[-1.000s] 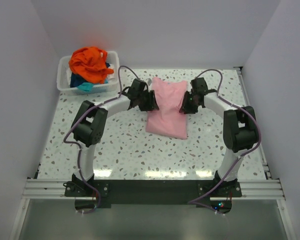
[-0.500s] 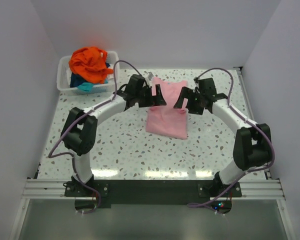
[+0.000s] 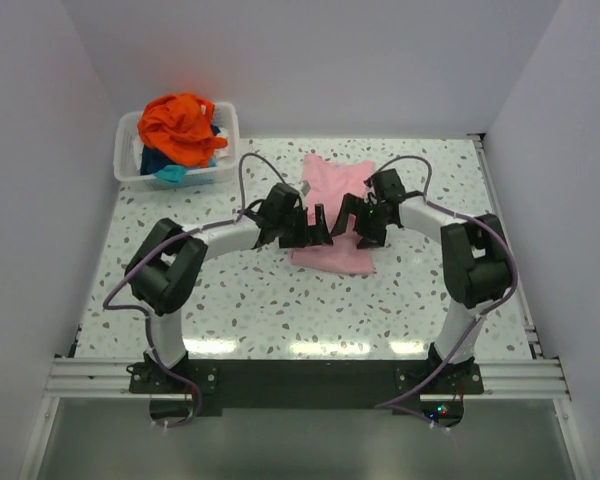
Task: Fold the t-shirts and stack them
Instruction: Fold the tshirt
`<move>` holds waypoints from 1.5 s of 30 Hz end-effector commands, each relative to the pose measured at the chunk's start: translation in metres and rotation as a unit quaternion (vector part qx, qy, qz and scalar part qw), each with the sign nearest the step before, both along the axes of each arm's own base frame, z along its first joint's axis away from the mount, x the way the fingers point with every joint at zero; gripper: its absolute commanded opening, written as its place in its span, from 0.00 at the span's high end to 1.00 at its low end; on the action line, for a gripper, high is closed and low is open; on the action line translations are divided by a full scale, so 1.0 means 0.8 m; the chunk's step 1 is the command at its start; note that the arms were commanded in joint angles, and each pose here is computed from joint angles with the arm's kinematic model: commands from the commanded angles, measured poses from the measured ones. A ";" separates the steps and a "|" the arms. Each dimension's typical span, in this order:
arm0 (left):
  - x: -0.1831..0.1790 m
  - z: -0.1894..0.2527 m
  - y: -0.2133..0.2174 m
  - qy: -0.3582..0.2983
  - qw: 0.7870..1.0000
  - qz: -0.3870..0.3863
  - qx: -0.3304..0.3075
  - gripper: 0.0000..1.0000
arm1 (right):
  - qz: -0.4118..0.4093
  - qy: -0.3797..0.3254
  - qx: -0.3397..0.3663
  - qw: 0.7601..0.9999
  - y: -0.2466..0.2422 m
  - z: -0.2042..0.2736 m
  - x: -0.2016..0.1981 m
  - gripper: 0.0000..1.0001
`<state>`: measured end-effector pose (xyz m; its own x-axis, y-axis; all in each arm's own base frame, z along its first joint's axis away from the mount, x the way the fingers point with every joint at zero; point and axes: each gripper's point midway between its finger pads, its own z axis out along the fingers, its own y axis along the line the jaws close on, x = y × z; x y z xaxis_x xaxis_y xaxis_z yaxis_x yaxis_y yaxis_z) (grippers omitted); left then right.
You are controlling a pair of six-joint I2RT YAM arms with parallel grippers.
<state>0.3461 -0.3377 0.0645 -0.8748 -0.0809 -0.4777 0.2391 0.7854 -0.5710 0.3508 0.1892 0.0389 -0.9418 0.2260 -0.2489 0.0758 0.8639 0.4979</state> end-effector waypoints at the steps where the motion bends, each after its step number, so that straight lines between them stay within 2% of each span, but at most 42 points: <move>1: -0.038 -0.021 0.002 0.030 0.999 -0.026 0.006 0.00 | -0.020 -0.081 0.038 0.996 0.022 0.042 0.085 0.01; 8: -0.064 -0.056 0.032 0.053 0.998 -0.013 0.043 0.00 | -0.053 -0.083 -0.017 0.995 0.003 0.031 0.120 0.01; 15: -0.055 -0.033 0.047 0.028 0.997 0.010 0.066 0.00 | -0.051 -0.072 -0.053 0.995 -0.016 0.039 0.105 0.01; 22: -0.049 0.011 0.051 -0.006 0.998 0.018 0.057 0.00 | -0.033 -0.096 -0.019 0.995 -0.015 0.078 0.063 0.01; 27: -0.062 0.036 0.043 -0.021 0.999 0.001 0.024 0.00 | 0.000 -0.104 0.068 0.992 0.017 0.102 0.038 0.01; 32: -0.082 0.043 0.014 -0.025 0.999 -0.044 -0.019 0.00 | 0.020 -0.105 0.095 0.990 0.047 0.103 0.056 0.01; 35: -0.088 0.026 0.012 -0.010 0.998 -0.051 -0.018 0.00 | 0.023 -0.102 0.112 0.988 0.065 0.095 0.078 0.01; 41: -0.101 -0.031 0.030 0.035 0.998 -0.044 0.028 0.00 | 0.009 -0.092 0.098 0.991 0.074 0.066 0.125 0.01; 45: -0.119 -0.055 0.046 0.056 0.997 -0.040 0.046 0.00 | -0.003 -0.083 0.062 0.995 0.064 0.039 0.141 0.01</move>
